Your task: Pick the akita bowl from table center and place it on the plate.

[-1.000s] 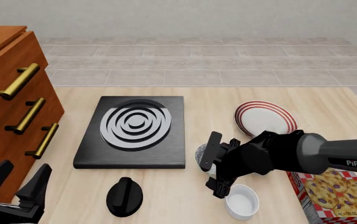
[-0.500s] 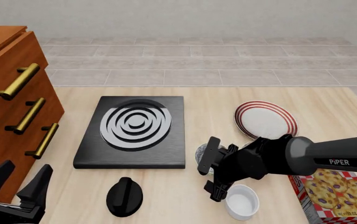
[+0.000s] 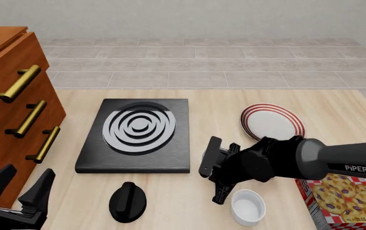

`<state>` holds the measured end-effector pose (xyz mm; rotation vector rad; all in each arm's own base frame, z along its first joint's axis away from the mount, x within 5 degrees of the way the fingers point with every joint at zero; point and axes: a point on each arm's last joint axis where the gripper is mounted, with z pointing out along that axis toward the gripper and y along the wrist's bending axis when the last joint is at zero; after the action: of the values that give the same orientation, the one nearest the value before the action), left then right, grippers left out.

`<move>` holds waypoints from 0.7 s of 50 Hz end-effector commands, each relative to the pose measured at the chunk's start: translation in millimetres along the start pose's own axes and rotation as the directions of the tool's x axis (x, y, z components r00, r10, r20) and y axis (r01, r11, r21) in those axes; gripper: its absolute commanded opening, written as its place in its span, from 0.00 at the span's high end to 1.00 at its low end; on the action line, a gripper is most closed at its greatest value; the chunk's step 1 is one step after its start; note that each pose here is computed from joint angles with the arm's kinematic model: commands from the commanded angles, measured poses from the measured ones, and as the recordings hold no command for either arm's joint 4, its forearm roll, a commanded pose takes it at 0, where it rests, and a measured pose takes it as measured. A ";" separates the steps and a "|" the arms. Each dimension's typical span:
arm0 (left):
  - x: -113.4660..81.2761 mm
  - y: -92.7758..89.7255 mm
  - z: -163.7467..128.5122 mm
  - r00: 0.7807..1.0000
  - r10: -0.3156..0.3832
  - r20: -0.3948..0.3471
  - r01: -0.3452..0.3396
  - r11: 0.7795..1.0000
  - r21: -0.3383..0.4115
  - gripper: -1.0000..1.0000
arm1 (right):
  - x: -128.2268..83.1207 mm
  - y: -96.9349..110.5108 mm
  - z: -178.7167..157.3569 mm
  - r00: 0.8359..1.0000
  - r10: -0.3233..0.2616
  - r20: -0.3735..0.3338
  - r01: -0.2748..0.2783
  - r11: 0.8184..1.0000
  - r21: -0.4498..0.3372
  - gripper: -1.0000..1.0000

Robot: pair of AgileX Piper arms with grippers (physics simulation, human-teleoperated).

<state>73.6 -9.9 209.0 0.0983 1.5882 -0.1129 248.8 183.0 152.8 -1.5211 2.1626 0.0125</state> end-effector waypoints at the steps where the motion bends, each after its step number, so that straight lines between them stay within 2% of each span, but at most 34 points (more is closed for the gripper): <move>1: 0.1 -0.4 -0.2 1.000 -0.001 -0.001 0.001 1.000 0.005 0.00 | -7.2 -3.0 -17.3 0.999 -0.018 0.027 0.018 1.000 0.014 1.00; 5: 0.2 -0.5 0.0 1.000 0.001 -0.002 -0.001 1.000 0.007 0.00 | -0.9 -6.7 -19.6 0.999 -0.038 0.021 0.038 0.999 0.024 1.00; 14: 0.2 -0.5 1.1 1.000 0.000 -0.005 0.000 1.000 0.007 0.00 | -7.3 -14.8 -38.2 0.998 -0.033 0.050 0.030 0.998 0.052 1.00; 16: 0.2 -0.5 0.8 1.000 -0.001 -0.004 0.001 1.000 0.007 0.00 | -7.5 -27.0 -46.8 0.998 -0.003 0.067 -0.003 0.996 0.084 1.00; 20: 0.3 -0.5 0.3 1.000 -0.002 -0.004 0.002 1.000 0.007 0.00 | -3.4 -35.2 -51.3 0.997 -0.001 0.072 -0.007 0.994 0.109 1.00; 22: 0.2 -0.5 1.1 1.000 -0.001 -0.005 0.001 1.000 0.007 0.00 | -4.1 -50.8 -57.7 0.994 0.059 0.095 -0.072 0.987 0.144 1.00; 24: 0.2 -0.5 1.8 1.000 -0.002 -0.006 0.002 1.000 0.006 0.00 | -2.5 -52.1 -58.2 0.994 0.041 0.099 -0.056 0.986 0.156 1.00; 28: 0.3 -0.5 1.4 1.000 -0.001 -0.006 0.002 1.000 0.007 0.00 | -7.3 -60.8 -67.0 0.989 0.066 0.129 -0.089 0.979 0.181 1.00; 32: 0.3 -0.5 1.2 1.000 -0.001 -0.006 0.002 1.000 0.007 0.00 | -7.3 -62.3 -66.2 0.990 0.065 0.125 -0.087 0.980 0.181 1.00; 35: 0.5 -0.6 0.8 1.000 -0.002 -0.007 0.002 1.000 0.008 0.00 | -5.2 -71.9 -67.0 0.986 0.093 0.136 -0.120 0.972 0.202 1.00</move>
<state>74.5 -10.6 208.6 0.1027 1.5934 -0.1191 274.3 152.8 217.5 -1.3454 2.0831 -0.0537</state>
